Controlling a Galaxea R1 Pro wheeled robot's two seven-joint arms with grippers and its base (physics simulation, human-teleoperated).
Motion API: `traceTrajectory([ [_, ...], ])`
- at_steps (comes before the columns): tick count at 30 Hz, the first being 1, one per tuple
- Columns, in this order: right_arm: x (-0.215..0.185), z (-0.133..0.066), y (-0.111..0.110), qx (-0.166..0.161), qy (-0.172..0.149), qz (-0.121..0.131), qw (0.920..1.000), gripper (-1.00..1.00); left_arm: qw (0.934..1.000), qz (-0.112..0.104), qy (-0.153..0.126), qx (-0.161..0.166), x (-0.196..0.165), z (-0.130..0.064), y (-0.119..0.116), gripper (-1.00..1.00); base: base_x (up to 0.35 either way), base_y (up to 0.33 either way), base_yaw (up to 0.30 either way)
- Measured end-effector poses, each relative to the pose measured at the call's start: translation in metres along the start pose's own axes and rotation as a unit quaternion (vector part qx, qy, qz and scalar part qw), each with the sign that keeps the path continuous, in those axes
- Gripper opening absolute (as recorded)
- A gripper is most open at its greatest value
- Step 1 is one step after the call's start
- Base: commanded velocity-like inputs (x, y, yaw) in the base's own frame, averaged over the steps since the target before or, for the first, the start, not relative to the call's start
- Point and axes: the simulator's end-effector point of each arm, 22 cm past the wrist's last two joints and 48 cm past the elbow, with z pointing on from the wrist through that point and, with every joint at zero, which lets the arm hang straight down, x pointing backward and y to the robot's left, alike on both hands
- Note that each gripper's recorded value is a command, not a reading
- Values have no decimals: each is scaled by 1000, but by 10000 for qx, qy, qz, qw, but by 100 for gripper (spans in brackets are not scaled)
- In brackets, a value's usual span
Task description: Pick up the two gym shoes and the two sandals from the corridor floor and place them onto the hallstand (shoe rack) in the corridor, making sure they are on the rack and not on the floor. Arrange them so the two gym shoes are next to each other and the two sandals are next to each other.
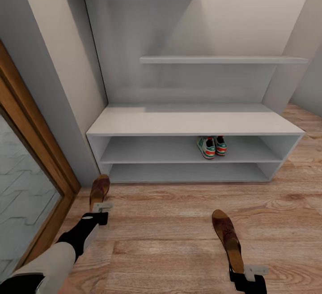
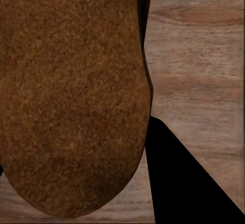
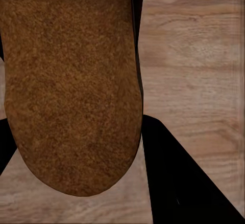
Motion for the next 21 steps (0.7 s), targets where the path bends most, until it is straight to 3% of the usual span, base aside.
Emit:
traceTrajectory([
  [5, 0, 2, -19, 126, 1, -31, 9999, -100, 10000, -30, 72, 54, -29, -2, -8, -100, 0, 0, 0],
  [10, 3, 2, -45, 447, 43, 271, 9986, -100, 9995, -51, 34, 296, -49, -7, -43, -100, 0, 0, 0],
  [15, 4, 2, -50, 527, 60, 391, 9978, -100, 9991, -34, 78, 413, -48, -10, -60, -100, 0, 0, 0],
  [21, 4, 2, -46, 505, 65, 422, 9978, -100, 9991, 0, 133, 410, -39, -10, -59, -100, 0, 0, -83],
])
